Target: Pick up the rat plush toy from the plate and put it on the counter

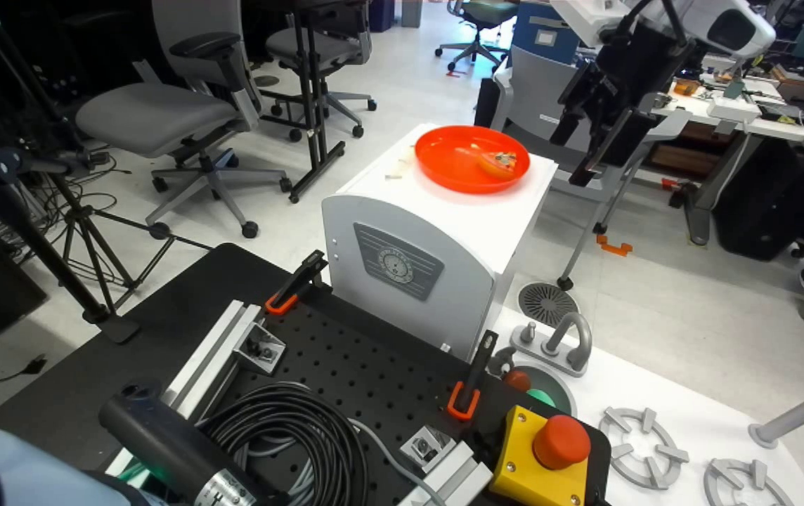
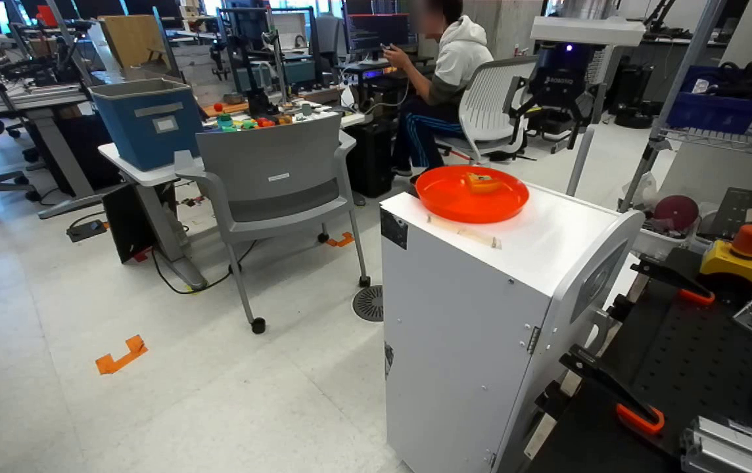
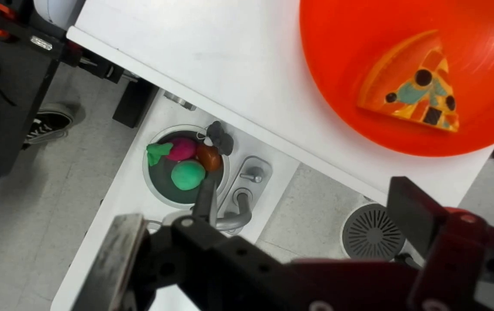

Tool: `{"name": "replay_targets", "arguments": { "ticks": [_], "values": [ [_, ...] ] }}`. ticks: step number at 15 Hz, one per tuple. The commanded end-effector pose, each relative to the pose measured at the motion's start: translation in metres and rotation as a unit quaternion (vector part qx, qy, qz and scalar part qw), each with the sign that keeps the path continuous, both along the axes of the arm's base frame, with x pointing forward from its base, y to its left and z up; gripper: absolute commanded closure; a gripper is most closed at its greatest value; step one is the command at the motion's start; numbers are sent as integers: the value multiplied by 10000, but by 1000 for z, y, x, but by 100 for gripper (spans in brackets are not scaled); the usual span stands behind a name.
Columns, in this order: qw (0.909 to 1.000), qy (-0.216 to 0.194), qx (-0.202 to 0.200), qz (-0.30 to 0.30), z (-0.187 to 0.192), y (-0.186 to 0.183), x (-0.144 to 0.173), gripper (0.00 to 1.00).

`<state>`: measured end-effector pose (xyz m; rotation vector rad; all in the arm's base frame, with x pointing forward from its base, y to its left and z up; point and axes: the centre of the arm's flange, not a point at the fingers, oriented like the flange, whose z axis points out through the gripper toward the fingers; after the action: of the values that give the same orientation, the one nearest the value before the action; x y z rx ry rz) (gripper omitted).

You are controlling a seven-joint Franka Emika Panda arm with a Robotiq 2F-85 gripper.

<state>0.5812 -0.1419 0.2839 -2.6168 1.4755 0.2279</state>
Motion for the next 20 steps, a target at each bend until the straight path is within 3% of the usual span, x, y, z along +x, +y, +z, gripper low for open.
{"name": "replay_targets", "arguments": {
  "ticks": [1,7,12,17,20],
  "values": [
    [9998,-158,12,-77,8,6,-9,0],
    [9997,-225,-4,82,18,17,-9,0],
    [9971,-230,-267,667,32,47,-16,0],
    [9738,-346,-1017,2004,44,79,-23,0],
    [9580,-548,-1222,2534,51,96,-24,0]
  ]
}}
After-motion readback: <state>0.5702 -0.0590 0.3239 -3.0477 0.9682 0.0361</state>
